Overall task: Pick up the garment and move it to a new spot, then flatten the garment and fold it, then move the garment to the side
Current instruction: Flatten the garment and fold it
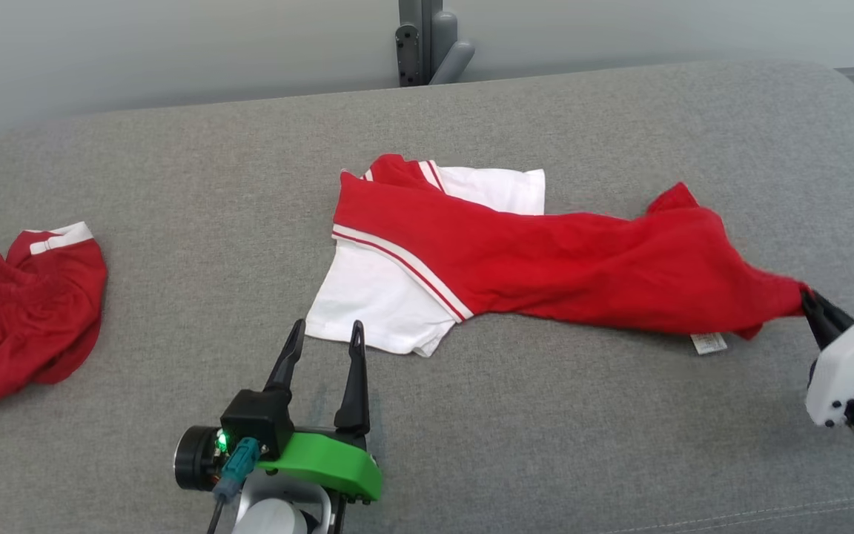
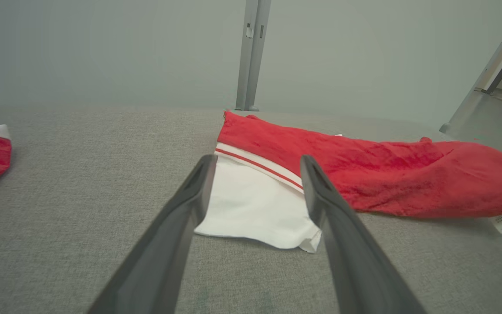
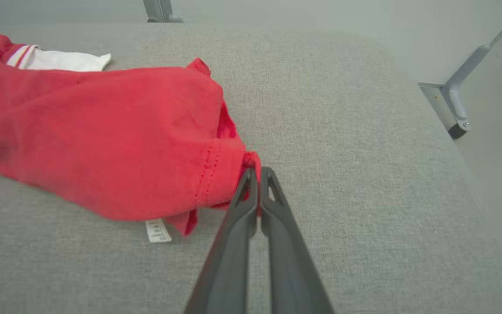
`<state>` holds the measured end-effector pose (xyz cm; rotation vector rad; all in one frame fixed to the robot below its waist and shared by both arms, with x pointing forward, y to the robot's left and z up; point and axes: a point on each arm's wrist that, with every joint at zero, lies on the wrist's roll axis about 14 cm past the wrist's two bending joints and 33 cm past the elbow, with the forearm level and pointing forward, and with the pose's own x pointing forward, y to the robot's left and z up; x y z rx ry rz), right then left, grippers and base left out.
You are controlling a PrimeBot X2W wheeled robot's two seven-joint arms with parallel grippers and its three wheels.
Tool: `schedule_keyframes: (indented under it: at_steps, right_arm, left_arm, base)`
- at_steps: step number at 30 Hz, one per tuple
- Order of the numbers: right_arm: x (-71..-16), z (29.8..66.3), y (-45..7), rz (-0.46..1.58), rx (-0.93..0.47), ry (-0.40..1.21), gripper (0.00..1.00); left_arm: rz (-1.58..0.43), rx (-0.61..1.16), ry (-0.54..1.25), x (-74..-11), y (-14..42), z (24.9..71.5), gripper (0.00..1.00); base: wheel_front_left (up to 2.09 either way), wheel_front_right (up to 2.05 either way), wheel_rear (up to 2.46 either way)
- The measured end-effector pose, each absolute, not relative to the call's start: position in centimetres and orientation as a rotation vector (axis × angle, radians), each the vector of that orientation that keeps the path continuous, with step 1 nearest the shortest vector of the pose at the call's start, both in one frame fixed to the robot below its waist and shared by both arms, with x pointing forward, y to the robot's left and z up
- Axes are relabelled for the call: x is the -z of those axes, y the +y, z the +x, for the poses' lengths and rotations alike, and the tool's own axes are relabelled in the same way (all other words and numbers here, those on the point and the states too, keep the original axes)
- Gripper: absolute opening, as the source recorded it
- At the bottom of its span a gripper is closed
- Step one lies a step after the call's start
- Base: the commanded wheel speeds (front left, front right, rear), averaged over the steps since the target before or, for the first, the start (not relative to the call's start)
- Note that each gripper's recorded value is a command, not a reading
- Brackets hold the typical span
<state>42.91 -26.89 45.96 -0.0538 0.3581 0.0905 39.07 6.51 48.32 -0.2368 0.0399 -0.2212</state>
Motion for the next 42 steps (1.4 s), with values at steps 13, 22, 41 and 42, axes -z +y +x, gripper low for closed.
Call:
schedule_keyframes:
  at_steps: [13,22,41,42]
  right_arm:
    - [-46.3,39.8,-27.4,0.029,-0.073,0.349,1.00]
    - [-43.3,41.8,-22.7,0.088,-0.146,0.443,1.00]
    - [-40.3,49.2,-21.2,0.051,-0.113,0.502,0.00]
    - [-41.0,49.8,-21.1,0.045,-0.121,0.469,0.00]
  left_arm:
    - [-0.245,0.192,0.040,-48.3,7.5,38.8,1.00]
    - [-0.244,0.206,0.055,-47.7,7.2,39.2,1.00]
    - [-0.240,0.128,0.068,-46.9,9.6,40.0,1.00]
    - [-0.241,0.125,0.067,-46.9,9.7,40.0,1.00]
  base:
    - [0.00,0.00,0.00]
    - [0.00,0.00,0.00]
    - [0.00,0.00,0.00]
    - [0.00,0.00,0.00]
